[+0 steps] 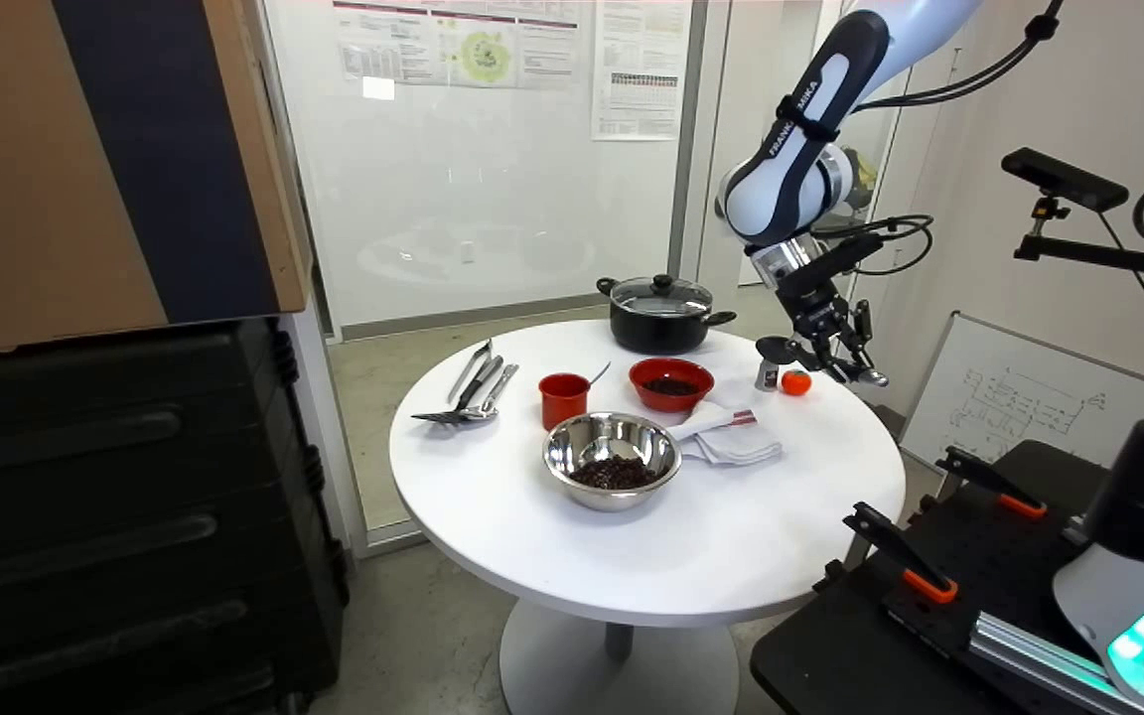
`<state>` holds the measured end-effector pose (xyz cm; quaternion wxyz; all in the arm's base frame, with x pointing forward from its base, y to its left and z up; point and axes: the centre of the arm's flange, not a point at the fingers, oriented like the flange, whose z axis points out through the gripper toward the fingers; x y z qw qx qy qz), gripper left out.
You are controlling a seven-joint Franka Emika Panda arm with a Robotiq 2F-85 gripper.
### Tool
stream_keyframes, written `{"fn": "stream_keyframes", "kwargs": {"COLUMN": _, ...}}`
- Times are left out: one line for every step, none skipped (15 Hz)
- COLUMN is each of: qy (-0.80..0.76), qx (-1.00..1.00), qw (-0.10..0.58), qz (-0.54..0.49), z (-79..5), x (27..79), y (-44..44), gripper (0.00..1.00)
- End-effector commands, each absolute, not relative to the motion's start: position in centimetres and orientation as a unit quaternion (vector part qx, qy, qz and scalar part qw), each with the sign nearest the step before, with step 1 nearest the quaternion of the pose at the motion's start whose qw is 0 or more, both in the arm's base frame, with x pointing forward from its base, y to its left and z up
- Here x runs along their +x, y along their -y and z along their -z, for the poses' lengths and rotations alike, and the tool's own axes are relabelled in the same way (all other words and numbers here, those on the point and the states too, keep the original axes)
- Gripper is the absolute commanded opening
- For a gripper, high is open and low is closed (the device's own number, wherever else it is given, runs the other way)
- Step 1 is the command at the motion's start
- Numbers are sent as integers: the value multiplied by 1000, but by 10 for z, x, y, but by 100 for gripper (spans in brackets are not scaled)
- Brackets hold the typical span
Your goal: Use the black ladle to stir the contents in the silver bowl
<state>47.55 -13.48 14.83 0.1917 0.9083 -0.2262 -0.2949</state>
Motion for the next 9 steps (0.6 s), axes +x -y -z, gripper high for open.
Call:
{"fn": "stream_keyframes", "kwargs": {"qy": 246, "qx": 904, "qw": 229, "qz": 266, "z": -118, "x": 476, "y": 142, "gripper": 8}}
{"fn": "stream_keyframes", "kwargs": {"qy": 246, "qx": 903, "qw": 238, "qz": 258, "z": -111, "x": 477, "y": 145, "gripper": 8}}
{"fn": "stream_keyframes", "kwargs": {"qy": 244, "qx": 903, "qw": 249, "qz": 250, "z": -105, "x": 478, "y": 147, "gripper": 8}}
{"fn": "stream_keyframes", "kwargs": {"qy": 242, "qx": 903, "qw": 258, "qz": 242, "z": -100, "x": 479, "y": 148, "gripper": 8}}
{"fn": "stream_keyframes", "kwargs": {"qy": 238, "qx": 904, "qw": 268, "qz": 234, "z": -97, "x": 480, "y": 149, "gripper": 8}}
{"fn": "stream_keyframes", "kwargs": {"qy": 235, "qx": 904, "qw": 276, "qz": 227, "z": -94, "x": 481, "y": 149, "gripper": 8}}
{"fn": "stream_keyframes", "kwargs": {"qy": 230, "qx": 905, "qw": 284, "qz": 218, "z": -92, "x": 482, "y": 147, "gripper": 8}}
{"fn": "stream_keyframes", "kwargs": {"qy": 225, "qx": 906, "qw": 292, "qz": 208, "z": -91, "x": 483, "y": 146, "gripper": 8}}
{"fn": "stream_keyframes", "kwargs": {"qy": 219, "qx": 907, "qw": 299, "qz": 198, "z": -91, "x": 485, "y": 143, "gripper": 8}}
